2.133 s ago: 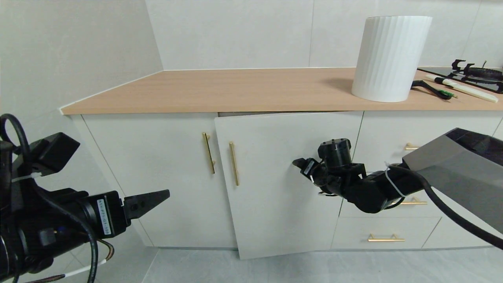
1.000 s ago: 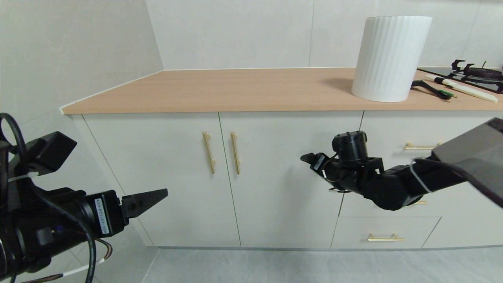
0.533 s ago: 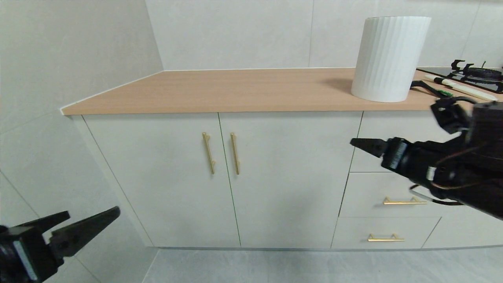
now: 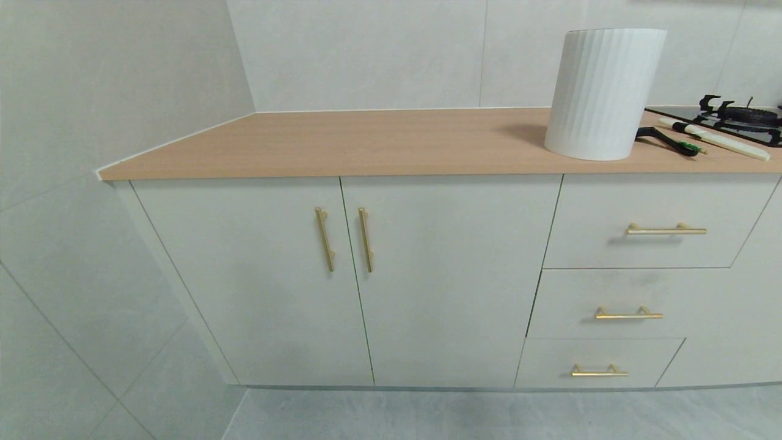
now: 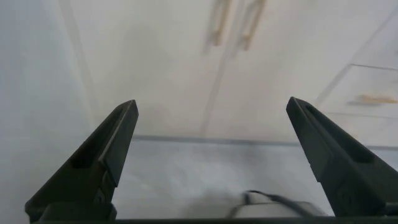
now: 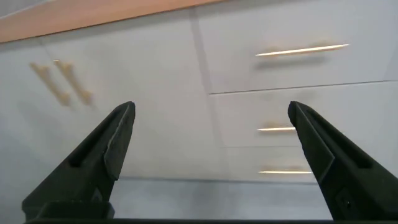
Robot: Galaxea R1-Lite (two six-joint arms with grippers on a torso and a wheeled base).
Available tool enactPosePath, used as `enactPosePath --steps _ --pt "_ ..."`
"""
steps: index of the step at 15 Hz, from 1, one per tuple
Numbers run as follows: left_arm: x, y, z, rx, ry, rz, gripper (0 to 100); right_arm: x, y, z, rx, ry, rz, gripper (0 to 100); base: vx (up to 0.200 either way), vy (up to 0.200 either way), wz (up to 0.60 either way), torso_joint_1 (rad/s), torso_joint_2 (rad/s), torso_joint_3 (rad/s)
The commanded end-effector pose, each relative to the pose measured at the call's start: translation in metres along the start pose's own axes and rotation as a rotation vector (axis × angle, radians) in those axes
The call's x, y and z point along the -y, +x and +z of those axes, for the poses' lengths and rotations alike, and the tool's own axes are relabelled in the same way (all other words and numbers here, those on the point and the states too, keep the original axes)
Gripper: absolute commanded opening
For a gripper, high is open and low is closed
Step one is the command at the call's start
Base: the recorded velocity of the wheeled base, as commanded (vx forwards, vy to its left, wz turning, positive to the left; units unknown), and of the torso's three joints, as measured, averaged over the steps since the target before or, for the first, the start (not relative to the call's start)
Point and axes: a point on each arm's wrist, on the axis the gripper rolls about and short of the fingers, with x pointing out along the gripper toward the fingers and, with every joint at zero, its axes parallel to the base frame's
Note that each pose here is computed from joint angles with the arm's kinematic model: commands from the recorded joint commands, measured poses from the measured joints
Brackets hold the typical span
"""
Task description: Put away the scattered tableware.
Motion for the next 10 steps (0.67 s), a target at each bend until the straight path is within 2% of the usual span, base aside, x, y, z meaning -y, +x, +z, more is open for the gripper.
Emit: enactPosePath --steps 1,2,4,5,6,7,9,10 --pt "-0.004 -0.022 -0.018 0.104 0.024 0.115 100 0.016 -0.068 -0.039 0.14 -0.075 -0.146 100 0.0 0.0 0.0 0.0 0.0 0.0" --pt "-0.004 -0.022 -0.017 0.108 0.023 0.133 100 0.016 -0.069 -0.04 0.139 -0.083 -0.165 100 0.0 0.0 0.0 0.0 0.0 0.0" --pt "-0.003 -0.022 -0.019 0.114 0.028 0.222 100 0.016 -0.069 -0.054 0.151 -0.091 -0.432 100 0.0 0.0 0.0 0.0 0.0 0.0" --pt "0.0 -0.025 -0.022 0.136 0.032 0.268 100 0.015 -0.073 -0.064 0.167 -0.118 -0.44 100 0.0 0.0 0.0 0.0 0.0 0.0" --pt "0.001 -0.027 -0.025 0.149 0.039 0.277 100 0.016 -0.072 -0.067 0.159 -0.125 -0.436 100 0.0 0.0 0.0 0.0 0.0 0.0" --pt "0.001 -0.026 -0.035 0.148 0.071 0.275 100 0.017 -0.07 -0.069 0.149 -0.125 -0.465 100 0.0 0.0 0.0 0.0 0.0 0.0" --pt "-0.002 -0.016 -0.055 0.095 0.101 0.252 100 0.019 -0.065 -0.086 0.092 -0.153 -0.431 100 0.0 0.0 0.0 0.0 0.0 0.0" --pt "-0.003 -0.01 -0.062 0.092 0.108 0.222 100 0.02 -0.059 -0.098 0.052 -0.184 -0.379 100 0.0 0.0 0.0 0.0 0.0 0.0"
